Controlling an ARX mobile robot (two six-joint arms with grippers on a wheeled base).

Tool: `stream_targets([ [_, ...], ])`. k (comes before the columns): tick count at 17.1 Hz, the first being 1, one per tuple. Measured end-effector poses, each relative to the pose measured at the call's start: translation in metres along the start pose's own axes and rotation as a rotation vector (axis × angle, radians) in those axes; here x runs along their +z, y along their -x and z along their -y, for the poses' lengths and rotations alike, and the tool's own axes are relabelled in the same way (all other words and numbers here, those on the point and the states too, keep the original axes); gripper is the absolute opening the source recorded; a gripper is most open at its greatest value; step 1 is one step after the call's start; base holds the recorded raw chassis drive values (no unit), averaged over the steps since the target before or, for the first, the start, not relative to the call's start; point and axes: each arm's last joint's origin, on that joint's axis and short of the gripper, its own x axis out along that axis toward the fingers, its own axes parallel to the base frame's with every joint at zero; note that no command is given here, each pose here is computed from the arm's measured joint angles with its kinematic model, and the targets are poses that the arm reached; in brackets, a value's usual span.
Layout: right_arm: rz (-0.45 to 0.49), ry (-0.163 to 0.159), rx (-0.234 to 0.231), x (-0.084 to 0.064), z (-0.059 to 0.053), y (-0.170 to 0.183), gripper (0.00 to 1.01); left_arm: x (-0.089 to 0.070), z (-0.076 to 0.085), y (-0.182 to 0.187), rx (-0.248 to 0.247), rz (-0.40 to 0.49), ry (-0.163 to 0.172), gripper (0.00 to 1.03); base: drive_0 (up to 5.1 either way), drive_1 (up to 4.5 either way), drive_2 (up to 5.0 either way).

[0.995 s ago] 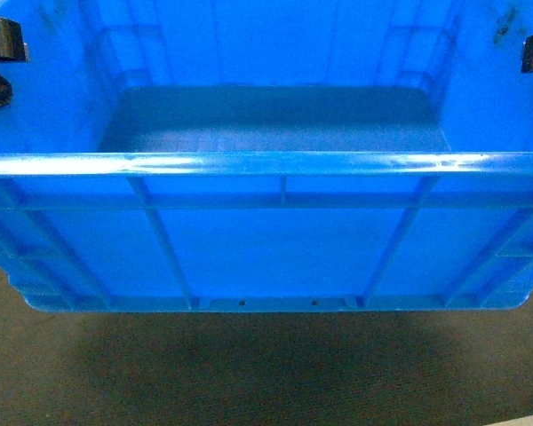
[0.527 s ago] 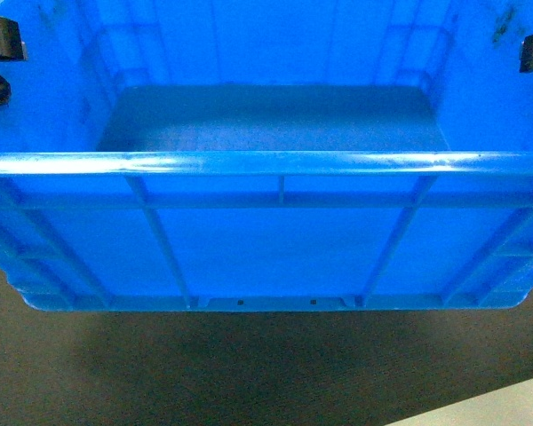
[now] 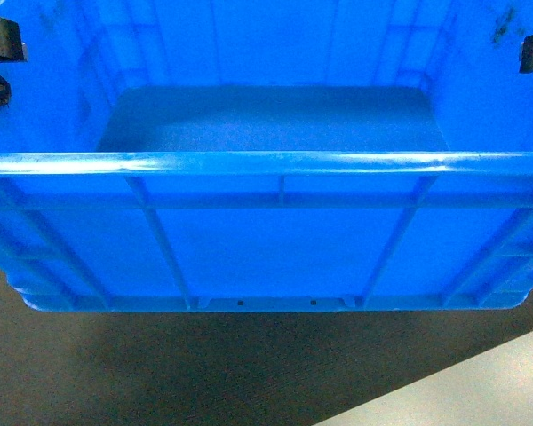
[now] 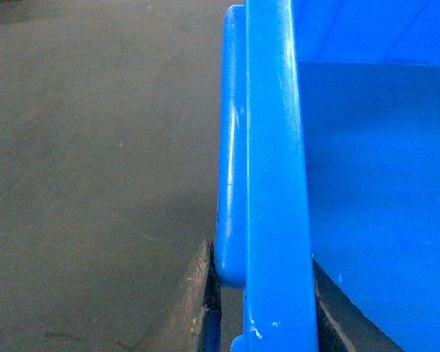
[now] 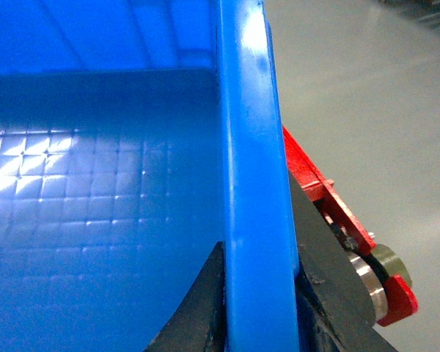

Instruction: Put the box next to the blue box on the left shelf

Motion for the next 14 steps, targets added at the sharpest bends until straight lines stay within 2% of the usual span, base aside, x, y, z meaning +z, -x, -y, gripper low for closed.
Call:
stream_targets([
  [14,0.000,0.000,0.000,0.0000,0.0000,0.0000,0.18,0.0001,0.0000,0.0000,0.000,0.001,0.001,0.19,-1.6,-1.58,-1.6],
])
